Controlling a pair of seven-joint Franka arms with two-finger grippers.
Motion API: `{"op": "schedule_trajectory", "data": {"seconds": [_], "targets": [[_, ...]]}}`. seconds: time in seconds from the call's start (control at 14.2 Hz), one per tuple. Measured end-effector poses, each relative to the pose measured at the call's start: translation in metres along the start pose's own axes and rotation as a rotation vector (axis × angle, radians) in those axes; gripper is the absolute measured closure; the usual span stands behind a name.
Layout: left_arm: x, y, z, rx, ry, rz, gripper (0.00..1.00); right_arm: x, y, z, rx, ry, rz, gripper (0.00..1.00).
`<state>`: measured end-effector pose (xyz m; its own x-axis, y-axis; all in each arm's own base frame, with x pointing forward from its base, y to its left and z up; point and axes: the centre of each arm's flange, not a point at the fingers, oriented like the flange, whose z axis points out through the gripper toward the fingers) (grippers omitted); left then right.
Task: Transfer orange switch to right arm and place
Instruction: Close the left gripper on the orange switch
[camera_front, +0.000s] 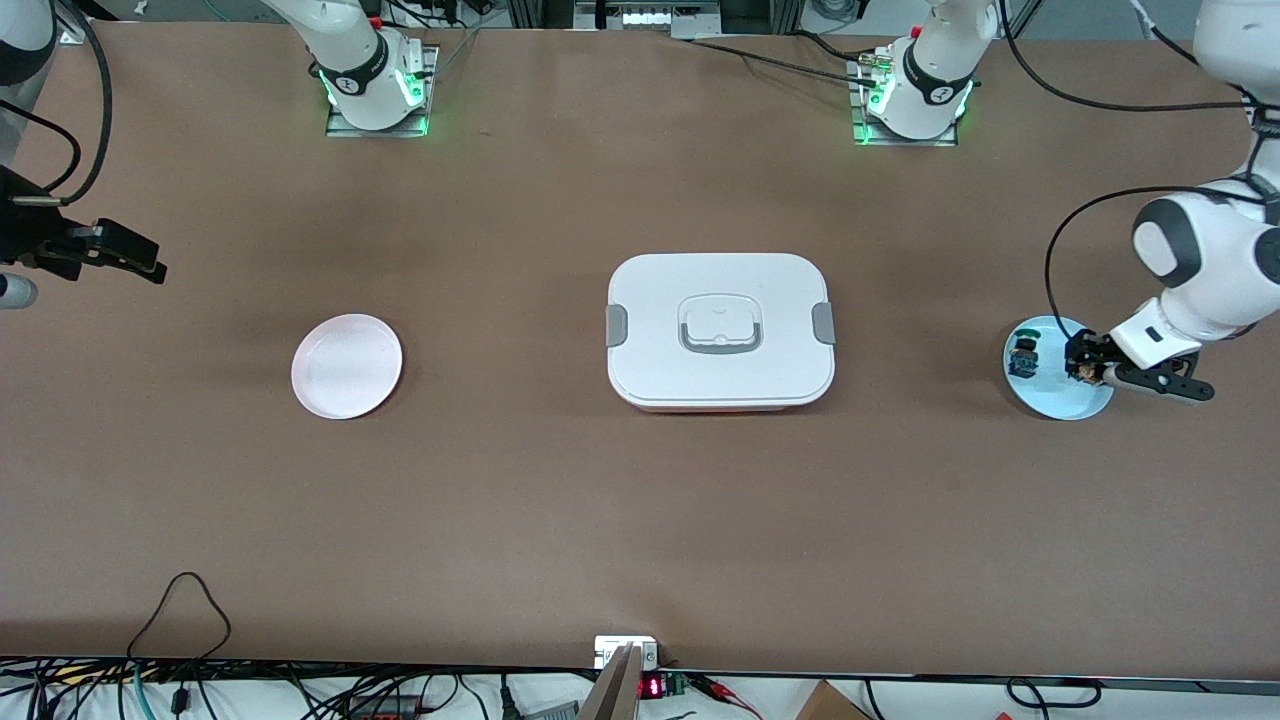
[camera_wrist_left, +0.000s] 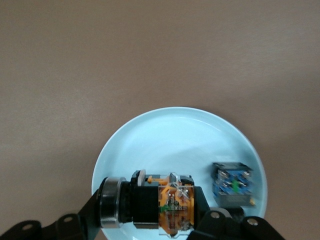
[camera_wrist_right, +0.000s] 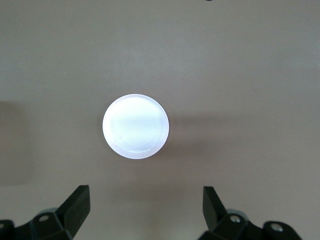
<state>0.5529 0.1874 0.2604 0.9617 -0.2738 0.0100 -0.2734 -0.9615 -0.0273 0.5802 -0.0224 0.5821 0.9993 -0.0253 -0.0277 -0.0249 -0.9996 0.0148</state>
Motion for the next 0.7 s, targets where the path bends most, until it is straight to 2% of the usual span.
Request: {"op": "schedule_trajectory", "data": {"seconds": [0.21,0.42,0.56,0.7], "targets": [[0.028,0.018,-0.056,-0.091,-0.088,0.033,0.28,-0.001,0.002,0.001,0.0,-0.01,0.002,0.0],[0.055,0.048,-0.092,-0.19,-0.111,0.063,0.28,-0.001,0.002,0.002,0.014,-0.015,-0.005,0.0],[0.069,0.077,-0.103,-0.27,-0.116,0.086,0.28,-0.003,-0.012,0.001,0.135,-0.023,-0.016,0.0],[0.079,0.111,-0.107,-0.406,-0.089,0.15,0.28,-0.008,-0.026,0.001,0.266,-0.058,-0.029,0.0]]}}
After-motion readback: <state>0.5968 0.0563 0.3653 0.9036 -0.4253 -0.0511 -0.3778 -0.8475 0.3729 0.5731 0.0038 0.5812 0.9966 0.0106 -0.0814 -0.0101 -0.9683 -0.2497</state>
